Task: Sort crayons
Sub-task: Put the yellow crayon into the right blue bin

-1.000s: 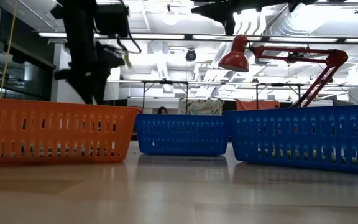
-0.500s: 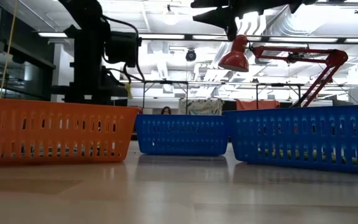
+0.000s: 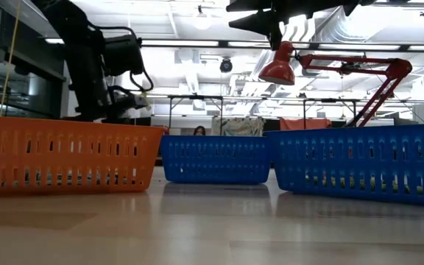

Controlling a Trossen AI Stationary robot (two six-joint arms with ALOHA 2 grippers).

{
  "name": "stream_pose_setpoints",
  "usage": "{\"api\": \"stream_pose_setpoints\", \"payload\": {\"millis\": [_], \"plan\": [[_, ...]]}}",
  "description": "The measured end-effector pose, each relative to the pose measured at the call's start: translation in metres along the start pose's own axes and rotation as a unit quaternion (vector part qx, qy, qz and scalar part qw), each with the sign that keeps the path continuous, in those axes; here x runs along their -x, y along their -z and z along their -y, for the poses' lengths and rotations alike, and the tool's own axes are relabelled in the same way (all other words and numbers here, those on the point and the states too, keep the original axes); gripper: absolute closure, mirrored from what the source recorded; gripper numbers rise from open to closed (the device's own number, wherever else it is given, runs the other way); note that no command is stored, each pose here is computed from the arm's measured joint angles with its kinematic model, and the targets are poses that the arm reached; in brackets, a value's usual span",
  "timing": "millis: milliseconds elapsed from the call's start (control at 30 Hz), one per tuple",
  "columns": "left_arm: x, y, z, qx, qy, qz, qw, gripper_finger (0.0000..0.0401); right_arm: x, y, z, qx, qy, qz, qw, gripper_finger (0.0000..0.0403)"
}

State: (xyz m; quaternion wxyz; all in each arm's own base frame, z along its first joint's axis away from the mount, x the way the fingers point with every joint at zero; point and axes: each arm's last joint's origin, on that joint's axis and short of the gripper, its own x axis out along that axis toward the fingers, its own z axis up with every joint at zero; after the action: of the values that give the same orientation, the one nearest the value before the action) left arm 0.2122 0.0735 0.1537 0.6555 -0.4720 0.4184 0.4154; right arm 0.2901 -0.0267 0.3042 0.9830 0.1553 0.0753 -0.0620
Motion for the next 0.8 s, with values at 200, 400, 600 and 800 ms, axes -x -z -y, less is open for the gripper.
{"api": "stream_pose_setpoints", "payload": {"millis": [200, 400, 600, 800], "plan": [[-0.016, 0.003, -0.004, -0.012, -0.045, -0.023, 0.999, 0.0286, 0.000, 0.000, 0.000, 0.000, 0.001, 0.000, 1.000, 0.0261], [-0.020, 0.002, -0.002, -0.021, -0.047, -0.022, 0.998, 0.0290, 0.000, 0.000, 0.000, 0.000, 0.001, 0.000, 1.000, 0.0261], [-0.019, 0.003, -0.005, -0.048, -0.065, -0.023, 0.997, 0.0297, 0.000, 0.000, 0.000, 0.000, 0.003, 0.001, 1.000, 0.0261], [-0.019, 0.004, -0.008, -0.063, -0.087, -0.021, 0.994, 0.0360, 0.000, 0.000, 0.000, 0.000, 0.003, 0.001, 1.000, 0.0261]]}}
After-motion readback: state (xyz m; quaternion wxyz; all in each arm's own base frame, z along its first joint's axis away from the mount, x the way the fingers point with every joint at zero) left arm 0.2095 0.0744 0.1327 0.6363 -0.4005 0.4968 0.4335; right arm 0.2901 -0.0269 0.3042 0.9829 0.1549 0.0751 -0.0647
